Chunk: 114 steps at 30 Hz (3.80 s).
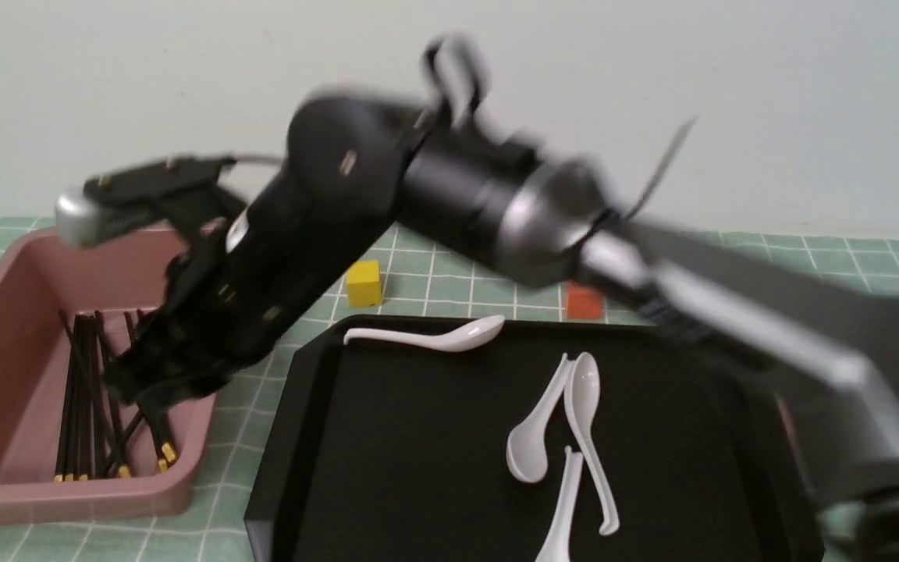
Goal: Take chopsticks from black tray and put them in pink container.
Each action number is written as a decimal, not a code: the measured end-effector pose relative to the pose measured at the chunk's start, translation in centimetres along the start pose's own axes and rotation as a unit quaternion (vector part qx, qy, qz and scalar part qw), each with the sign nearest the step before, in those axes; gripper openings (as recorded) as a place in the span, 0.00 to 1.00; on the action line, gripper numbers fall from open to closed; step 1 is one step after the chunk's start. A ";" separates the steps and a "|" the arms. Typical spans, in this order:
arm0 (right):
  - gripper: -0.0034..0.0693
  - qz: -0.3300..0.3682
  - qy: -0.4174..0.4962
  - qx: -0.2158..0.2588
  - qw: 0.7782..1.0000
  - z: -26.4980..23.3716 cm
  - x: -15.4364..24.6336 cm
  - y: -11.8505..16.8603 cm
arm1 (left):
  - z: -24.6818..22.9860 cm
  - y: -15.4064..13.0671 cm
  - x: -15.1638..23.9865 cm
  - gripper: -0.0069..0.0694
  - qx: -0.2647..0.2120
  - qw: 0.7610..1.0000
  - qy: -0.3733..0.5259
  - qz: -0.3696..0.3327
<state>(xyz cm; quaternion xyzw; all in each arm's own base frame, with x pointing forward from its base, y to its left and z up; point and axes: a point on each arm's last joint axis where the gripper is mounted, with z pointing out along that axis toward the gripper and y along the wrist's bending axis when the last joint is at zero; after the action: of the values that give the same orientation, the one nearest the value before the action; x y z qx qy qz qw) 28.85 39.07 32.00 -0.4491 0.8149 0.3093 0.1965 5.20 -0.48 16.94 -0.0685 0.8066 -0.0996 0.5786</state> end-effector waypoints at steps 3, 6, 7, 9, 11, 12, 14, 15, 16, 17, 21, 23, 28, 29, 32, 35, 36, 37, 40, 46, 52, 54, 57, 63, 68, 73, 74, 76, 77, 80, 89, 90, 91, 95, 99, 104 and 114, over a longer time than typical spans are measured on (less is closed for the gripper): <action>0.12 -0.042 0.004 0.036 0.998 -6.8 -0.2 2.0 | 0.0 0.0 0.0 0.38 0.000 1.000 0.000 0.000; 0.03 -0.059 -0.039 0.103 0.992 -13.6 -0.1 3.8 | 0.0 0.0 0.0 0.38 0.000 1.000 0.000 0.000; 0.03 -0.058 -0.055 0.123 0.989 -15.7 0.1 4.4 | 0.0 0.0 0.0 0.38 0.000 1.000 0.000 0.000; 0.03 -0.055 -0.076 0.143 0.985 -18.1 0.5 5.1 | 0.0 0.0 0.0 0.38 0.000 1.000 0.000 0.000; 0.03 -0.043 -0.108 0.182 0.976 -22.5 2.0 6.3 | 0.0 0.0 0.0 0.38 0.000 1.000 0.000 0.000; 0.03 -0.041 -0.117 0.192 0.973 -24.2 3.1 6.9 | 0.0 0.0 0.0 0.38 0.000 1.000 0.000 0.000; 0.03 -0.035 -0.130 0.203 0.970 -27.2 5.7 8.1 | 0.0 0.0 0.0 0.38 0.000 1.000 0.000 0.000; 0.03 -0.032 -0.134 0.206 0.969 -28.5 7.4 8.6 | 0.0 0.0 0.0 0.38 0.000 1.000 0.000 0.000; 0.03 -0.027 -0.137 0.208 0.968 -29.8 9.6 9.2 | 0.0 0.0 0.0 0.38 0.000 1.000 0.000 0.000; 0.03 -0.022 -0.137 0.208 0.968 -30.3 10.8 9.5 | 0.0 0.0 0.0 0.38 0.000 1.000 0.000 0.000; 0.04 -0.010 -0.176 0.204 0.963 -30.8 19.3 9.9 | 0.0 0.0 0.0 0.38 0.000 1.000 0.000 0.000; 0.04 -0.013 -0.226 0.200 0.953 -29.2 23.2 9.2 | 0.0 0.0 0.0 0.38 0.000 1.000 0.000 0.000; 0.04 -0.006 -0.305 0.189 0.933 -23.9 29.8 6.8 | 0.0 0.0 0.0 0.38 0.000 1.000 0.000 0.000; 0.04 -0.008 -0.324 0.188 0.927 -22.4 31.6 6.1 | 0.0 0.0 0.0 0.38 0.000 1.000 0.000 0.000; 0.04 -0.027 -0.360 0.193 0.912 -20.4 34.1 5.2 | 0.0 0.0 0.0 0.38 0.000 1.000 0.000 0.000; 0.04 -0.045 -0.387 0.195 0.900 -19.8 35.1 4.9 | 0.0 0.0 0.0 0.38 0.000 1.000 0.000 0.000; 0.05 -0.047 -0.391 0.195 0.898 -19.8 35.2 4.9 | 0.0 0.0 0.0 0.38 0.000 1.000 0.000 0.000; 0.05 -0.049 -0.395 0.195 0.897 -19.5 35.6 4.7 | 0.0 0.0 0.0 0.38 0.000 1.000 0.000 0.000; 0.05 -0.050 -0.390 0.196 0.898 -19.0 36.0 4.5 | 0.0 0.0 0.0 0.38 0.000 1.000 0.000 0.000; 0.05 -0.045 -0.371 0.199 0.906 -18.1 36.7 4.1 | 0.0 0.0 0.0 0.38 0.000 1.000 0.000 0.000; 0.06 -0.044 -0.365 0.200 0.908 -17.8 37.0 4.0 | 0.0 0.0 0.0 0.38 0.000 1.000 0.000 0.000; 0.06 -0.044 -0.365 0.200 0.908 -17.8 37.0 4.0 | 0.0 0.0 0.0 0.38 0.000 1.000 0.000 0.000; 0.07 -0.044 -0.363 0.200 0.909 -17.6 37.1 3.9 | 0.0 0.0 0.0 0.38 0.000 1.000 0.000 0.000; 0.08 -0.019 -0.361 0.235 0.902 -16.4 39.4 2.7 | 0.0 0.0 0.0 0.39 0.000 1.000 0.000 0.000; 0.08 0.039 -0.385 0.309 0.869 -15.9 41.7 1.2 | 0.0 0.0 0.0 0.39 0.000 1.000 0.000 0.000; 0.08 0.081 -0.419 0.395 0.813 -16.8 42.7 0.6 | 0.0 0.0 0.0 0.39 0.000 1.000 0.000 0.000; 0.08 0.094 -0.416 0.411 0.806 -16.9 42.9 0.5 | 0.0 0.0 0.0 0.40 0.000 1.000 0.000 0.000; 0.09 0.120 -0.402 0.438 0.795 -16.9 43.4 0.2 | 0.0 0.0 0.0 0.40 0.000 1.000 0.000 0.000; 0.09 0.130 -0.395 0.447 0.792 -16.9 43.6 0.1 | 0.0 0.0 0.0 0.40 0.000 1.000 0.000 0.000; 0.09 0.163 -0.365 0.462 0.792 -16.6 44.2 -0.2 | 0.0 0.0 0.0 0.40 0.000 1.000 0.000 0.000; 0.10 0.175 -0.352 0.464 0.794 -16.6 44.4 -0.2 | 0.0 0.0 0.0 0.40 0.000 1.000 0.000 0.000; 0.11 0.175 -0.352 0.464 0.794 -16.6 44.4 -0.2 | 0.0 0.0 0.0 0.40 0.000 1.000 0.000 0.000; 0.11 0.175 -0.352 0.464 0.794 -16.6 44.4 -0.2 | 0.0 0.0 0.0 0.40 0.000 1.000 0.000 0.000; 0.12 0.175 -0.351 0.464 0.794 -16.6 44.4 -0.2 | 0.0 0.0 0.0 0.40 0.000 1.000 0.000 0.000; 0.12 0.175 -0.351 0.464 0.794 -16.6 44.4 -0.2 | 0.0 0.0 0.0 0.40 0.000 1.000 0.000 0.000; 0.13 0.175 -0.351 0.464 0.794 -16.6 44.4 -0.2 | 0.0 0.0 0.0 0.40 0.000 1.000 0.000 0.000; 0.13 0.175 -0.351 0.464 0.794 -16.6 44.4 -0.2 | 0.0 0.0 0.0 0.40 0.000 1.000 0.000 0.000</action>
<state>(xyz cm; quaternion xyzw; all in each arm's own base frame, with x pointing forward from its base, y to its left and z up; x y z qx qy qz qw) 5.25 0.61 17.47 -0.0140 0.8002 0.0595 0.5966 5.20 -0.49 16.94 -0.0687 0.8066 -0.0999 0.5785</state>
